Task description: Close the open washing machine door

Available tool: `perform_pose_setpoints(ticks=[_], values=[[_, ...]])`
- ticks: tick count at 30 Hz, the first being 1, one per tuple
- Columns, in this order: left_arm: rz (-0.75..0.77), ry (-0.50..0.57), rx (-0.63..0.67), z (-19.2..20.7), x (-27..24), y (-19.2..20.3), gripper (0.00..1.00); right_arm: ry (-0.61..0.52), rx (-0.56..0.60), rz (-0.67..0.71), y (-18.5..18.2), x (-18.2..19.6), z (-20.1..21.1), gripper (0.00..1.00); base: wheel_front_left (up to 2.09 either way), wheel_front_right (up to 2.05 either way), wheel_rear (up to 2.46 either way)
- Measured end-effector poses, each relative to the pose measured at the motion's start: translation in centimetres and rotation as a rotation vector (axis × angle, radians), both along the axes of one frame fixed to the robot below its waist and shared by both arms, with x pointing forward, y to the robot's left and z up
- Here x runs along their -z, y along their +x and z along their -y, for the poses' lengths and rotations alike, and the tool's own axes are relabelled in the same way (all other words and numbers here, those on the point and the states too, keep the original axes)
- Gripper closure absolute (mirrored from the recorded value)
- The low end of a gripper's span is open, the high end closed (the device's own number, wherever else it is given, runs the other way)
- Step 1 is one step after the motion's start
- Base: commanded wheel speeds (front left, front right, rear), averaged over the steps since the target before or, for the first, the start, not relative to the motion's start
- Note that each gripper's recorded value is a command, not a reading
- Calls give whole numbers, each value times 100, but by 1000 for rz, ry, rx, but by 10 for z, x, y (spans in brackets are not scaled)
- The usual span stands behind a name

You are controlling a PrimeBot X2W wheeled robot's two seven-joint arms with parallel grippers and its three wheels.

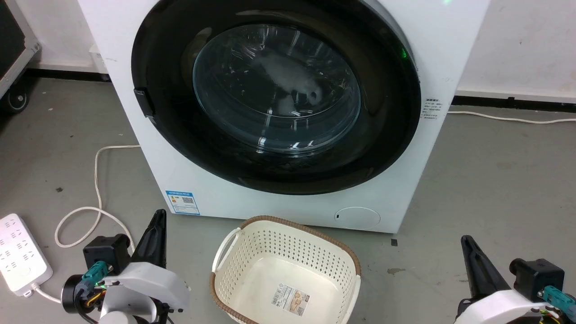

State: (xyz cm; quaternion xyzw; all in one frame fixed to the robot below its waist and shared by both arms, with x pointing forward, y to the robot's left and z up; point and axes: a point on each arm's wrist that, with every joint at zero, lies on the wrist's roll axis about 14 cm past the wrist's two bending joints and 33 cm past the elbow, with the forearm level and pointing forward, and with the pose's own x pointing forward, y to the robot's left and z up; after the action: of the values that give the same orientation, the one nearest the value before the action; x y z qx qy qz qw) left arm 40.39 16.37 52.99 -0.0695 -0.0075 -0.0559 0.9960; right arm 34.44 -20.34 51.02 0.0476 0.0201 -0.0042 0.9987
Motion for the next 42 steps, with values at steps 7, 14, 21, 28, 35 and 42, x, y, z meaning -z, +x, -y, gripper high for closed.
perform_pose_setpoints(ticks=[7,14,21,28,35,42], values=[[12,7,-5,0,-3,0,100,-4,-8,-1,1,0,-3,100,0,0,0],[9,16,-10,0,-2,-3,100,-13,-16,-2,2,0,-5,100,0,0,0],[13,28,-13,-1,-3,-4,100,-21,-25,-3,3,0,-8,100,0,0,0],[19,35,-19,0,-4,-5,100,-30,-34,-7,5,1,-10,100,0,0,0],[15,48,-28,-2,-4,-7,100,-37,-42,-7,6,1,-13,100,0,0,0],[18,60,-31,-2,-4,-9,100,-43,-51,-5,7,0,-16,100,0,0,0]])
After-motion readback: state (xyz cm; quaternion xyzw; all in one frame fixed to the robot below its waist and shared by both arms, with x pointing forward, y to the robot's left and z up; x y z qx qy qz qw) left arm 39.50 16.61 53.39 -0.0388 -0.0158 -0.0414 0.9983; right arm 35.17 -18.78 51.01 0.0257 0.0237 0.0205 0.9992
